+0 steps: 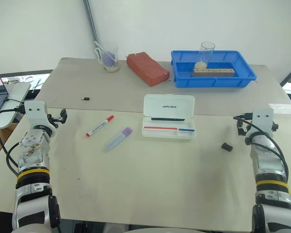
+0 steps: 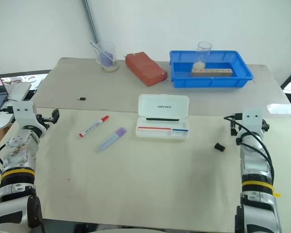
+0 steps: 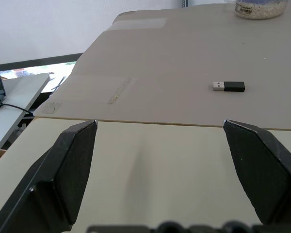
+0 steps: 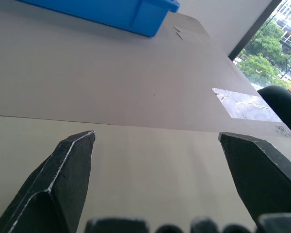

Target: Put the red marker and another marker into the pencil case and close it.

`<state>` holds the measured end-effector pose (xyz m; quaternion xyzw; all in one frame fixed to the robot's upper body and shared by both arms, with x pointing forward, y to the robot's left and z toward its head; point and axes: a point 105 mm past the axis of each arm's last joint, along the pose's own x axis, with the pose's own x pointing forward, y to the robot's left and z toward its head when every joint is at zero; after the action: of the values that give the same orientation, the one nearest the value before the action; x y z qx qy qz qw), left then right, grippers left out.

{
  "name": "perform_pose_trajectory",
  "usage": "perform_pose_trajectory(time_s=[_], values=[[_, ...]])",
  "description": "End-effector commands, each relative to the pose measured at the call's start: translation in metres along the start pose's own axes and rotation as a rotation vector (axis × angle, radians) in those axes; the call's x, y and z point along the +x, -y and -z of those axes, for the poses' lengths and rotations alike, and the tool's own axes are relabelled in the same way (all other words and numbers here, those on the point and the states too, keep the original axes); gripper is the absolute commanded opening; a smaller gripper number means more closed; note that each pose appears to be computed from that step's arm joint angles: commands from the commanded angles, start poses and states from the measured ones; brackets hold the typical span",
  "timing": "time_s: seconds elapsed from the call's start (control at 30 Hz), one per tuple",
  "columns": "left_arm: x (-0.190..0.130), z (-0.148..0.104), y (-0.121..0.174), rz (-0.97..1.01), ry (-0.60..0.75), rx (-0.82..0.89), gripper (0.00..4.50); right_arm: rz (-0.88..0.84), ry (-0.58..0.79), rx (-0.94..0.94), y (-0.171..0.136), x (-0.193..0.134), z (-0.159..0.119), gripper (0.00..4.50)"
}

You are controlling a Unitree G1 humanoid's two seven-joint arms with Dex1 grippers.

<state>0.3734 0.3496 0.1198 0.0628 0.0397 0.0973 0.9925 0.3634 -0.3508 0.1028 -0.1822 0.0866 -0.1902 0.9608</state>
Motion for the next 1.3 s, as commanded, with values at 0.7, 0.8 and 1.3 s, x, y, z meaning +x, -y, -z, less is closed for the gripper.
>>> perform_pose_trajectory(time_s=[0.7, 0.8, 1.3], values=[[-0.048, -0.057, 0.029, 0.603, -0.006, 0.118, 4.41, -0.784, 0.386, -0.01, -0.079, -0.052, -0.142, 4.5], [-0.05, -0.059, 0.044, 0.697, -0.033, 0.134, 4.41, -1.156, 0.469, -0.059, -0.125, -0.108, -0.169, 4.5], [-0.059, -0.049, 0.07, 0.866, -0.104, 0.248, 4.41, -1.541, 0.55, -0.138, -0.172, -0.191, -0.197, 4.5]])
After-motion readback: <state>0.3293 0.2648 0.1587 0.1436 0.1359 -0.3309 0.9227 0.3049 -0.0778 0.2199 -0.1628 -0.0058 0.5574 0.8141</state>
